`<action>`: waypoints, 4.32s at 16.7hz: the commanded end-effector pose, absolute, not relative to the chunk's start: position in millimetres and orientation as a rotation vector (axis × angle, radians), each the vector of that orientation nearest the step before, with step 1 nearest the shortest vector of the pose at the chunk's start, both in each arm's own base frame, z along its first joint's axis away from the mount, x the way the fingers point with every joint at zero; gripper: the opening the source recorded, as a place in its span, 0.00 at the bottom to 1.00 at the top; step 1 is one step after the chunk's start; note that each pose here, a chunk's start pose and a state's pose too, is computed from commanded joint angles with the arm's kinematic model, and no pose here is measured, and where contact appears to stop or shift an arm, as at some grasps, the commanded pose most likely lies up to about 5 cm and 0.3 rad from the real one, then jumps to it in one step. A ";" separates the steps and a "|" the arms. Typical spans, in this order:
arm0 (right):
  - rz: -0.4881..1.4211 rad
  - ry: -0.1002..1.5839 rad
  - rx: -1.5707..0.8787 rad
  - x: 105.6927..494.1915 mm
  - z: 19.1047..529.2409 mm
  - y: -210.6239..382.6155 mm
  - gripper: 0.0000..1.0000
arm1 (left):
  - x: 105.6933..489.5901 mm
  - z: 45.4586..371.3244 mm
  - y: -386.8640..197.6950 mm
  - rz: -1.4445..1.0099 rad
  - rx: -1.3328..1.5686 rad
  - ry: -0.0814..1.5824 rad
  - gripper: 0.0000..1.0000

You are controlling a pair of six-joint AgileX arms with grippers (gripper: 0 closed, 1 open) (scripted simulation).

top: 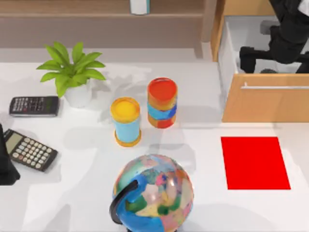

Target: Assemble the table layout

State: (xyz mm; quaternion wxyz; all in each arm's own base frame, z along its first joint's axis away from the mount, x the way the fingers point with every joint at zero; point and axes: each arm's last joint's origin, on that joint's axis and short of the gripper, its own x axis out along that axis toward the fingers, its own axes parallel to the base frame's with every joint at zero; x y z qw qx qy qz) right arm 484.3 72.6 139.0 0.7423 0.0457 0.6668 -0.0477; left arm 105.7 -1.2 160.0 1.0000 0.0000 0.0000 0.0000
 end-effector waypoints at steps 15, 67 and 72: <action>-0.105 1.465 0.100 484.9 135.3 72.6 0.25 | 105.7 160.0 -1.2 0.000 0.000 0.000 1.00; -0.006 1.467 0.022 295.0 147.6 132.7 0.00 | 105.7 160.0 -1.2 0.000 0.000 0.000 1.00; 0.000 1.464 0.021 293.9 149.2 134.3 0.00 | 105.7 160.0 -1.2 0.000 0.000 0.000 1.00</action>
